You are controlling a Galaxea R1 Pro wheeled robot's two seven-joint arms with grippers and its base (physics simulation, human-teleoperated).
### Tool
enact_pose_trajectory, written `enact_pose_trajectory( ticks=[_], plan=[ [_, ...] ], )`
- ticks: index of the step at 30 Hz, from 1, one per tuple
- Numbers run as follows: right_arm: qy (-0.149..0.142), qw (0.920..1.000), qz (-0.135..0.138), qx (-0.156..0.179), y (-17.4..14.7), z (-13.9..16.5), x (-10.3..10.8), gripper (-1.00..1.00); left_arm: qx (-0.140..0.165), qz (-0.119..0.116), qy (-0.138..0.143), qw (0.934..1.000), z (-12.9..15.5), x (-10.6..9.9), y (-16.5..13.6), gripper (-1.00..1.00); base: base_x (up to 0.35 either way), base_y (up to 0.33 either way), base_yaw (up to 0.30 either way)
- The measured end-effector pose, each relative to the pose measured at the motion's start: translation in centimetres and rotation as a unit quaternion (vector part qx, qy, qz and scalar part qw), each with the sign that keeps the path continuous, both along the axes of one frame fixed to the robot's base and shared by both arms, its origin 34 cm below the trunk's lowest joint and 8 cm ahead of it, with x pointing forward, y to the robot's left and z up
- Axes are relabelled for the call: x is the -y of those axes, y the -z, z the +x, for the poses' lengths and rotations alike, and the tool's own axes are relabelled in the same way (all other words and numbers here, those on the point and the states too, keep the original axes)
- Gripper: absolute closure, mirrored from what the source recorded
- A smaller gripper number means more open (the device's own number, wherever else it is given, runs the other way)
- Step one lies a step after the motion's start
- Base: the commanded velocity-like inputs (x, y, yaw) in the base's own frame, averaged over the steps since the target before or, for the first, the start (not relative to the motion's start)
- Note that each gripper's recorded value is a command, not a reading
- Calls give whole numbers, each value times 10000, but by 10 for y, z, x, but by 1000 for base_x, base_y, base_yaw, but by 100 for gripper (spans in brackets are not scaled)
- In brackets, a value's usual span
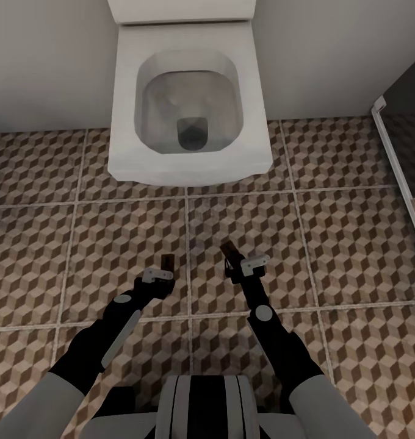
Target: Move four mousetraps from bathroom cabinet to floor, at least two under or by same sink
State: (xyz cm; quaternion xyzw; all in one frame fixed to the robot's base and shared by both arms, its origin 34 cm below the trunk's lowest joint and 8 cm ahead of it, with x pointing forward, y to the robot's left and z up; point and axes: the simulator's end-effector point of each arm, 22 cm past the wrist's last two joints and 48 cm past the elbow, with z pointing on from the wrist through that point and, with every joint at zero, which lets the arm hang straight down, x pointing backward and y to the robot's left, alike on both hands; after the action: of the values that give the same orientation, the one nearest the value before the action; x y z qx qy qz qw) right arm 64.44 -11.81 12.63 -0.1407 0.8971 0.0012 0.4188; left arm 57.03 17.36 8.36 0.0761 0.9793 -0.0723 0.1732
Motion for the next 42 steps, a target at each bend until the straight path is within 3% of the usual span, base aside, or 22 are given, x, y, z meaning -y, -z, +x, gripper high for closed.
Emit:
enact_pose_trajectory(
  ticks=[16, 21, 26, 39, 42],
  plan=[
    [26, 10000, 43, -23, 0, 0, -4, 100, 27, -8, -32, 10000, 3, -1, -2, 100, 0, 0, 0],
    [39, 9997, -26, -256, 7, -7, -3, 100, -19, 9, -48, 10000, 1, -3, -1, 100, 0, 0, 0],
    [45, 9984, -5, -567, 14, -15, -16, 100, -250, 51, -38, 9997, -6, -5, 1, 100, 0, 0, 0],
    [54, 9973, -34, -725, 16, -15, -19, 100, -251, 47, -135, 9996, 7, -9, -9, 100, 0, 0, 0],
    [42, 9978, -42, -664, 13, 1, -19, 100, -181, 14, -157, 9997, 16, -8, -17, 100, 0, 0, 0]
  ],
)
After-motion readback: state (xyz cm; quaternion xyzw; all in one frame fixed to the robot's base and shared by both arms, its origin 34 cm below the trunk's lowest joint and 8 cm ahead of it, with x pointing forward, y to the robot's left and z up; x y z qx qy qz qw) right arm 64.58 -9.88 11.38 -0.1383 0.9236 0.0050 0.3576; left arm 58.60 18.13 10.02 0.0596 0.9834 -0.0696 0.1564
